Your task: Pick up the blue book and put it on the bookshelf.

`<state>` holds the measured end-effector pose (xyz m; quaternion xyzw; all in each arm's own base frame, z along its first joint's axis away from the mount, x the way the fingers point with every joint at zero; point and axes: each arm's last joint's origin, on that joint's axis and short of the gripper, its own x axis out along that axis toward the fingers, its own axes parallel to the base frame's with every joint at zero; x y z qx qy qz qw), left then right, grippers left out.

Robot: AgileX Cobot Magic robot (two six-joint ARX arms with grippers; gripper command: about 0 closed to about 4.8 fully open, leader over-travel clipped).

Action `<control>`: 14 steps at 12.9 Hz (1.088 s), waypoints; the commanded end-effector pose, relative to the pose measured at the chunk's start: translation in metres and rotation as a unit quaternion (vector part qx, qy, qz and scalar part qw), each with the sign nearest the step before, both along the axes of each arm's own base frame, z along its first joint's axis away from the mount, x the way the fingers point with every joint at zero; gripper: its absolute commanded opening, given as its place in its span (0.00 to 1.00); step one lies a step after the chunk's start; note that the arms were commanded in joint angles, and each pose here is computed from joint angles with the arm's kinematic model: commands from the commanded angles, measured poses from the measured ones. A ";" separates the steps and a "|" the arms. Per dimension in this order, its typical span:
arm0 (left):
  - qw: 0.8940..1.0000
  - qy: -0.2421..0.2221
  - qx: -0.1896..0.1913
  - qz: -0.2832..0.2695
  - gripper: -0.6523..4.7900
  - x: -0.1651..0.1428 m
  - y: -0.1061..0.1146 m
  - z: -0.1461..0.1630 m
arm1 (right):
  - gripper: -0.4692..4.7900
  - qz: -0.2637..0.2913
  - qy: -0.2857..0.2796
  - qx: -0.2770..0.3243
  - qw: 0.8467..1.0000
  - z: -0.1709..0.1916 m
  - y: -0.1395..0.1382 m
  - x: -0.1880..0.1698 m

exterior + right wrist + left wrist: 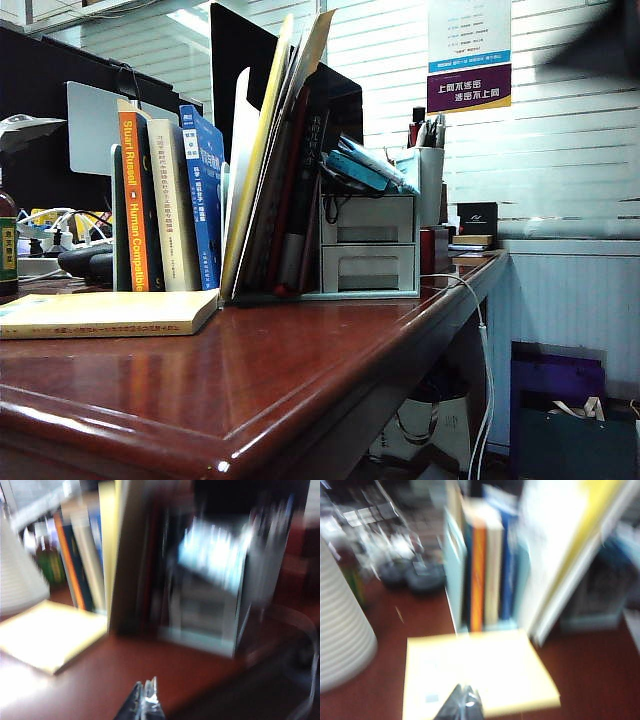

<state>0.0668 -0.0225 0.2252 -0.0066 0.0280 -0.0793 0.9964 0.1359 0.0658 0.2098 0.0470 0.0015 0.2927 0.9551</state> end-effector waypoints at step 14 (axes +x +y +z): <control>1.000 -0.022 -0.011 0.018 0.11 0.030 0.010 -0.061 | 0.09 0.043 0.085 -0.026 0.995 -0.020 0.001 -0.003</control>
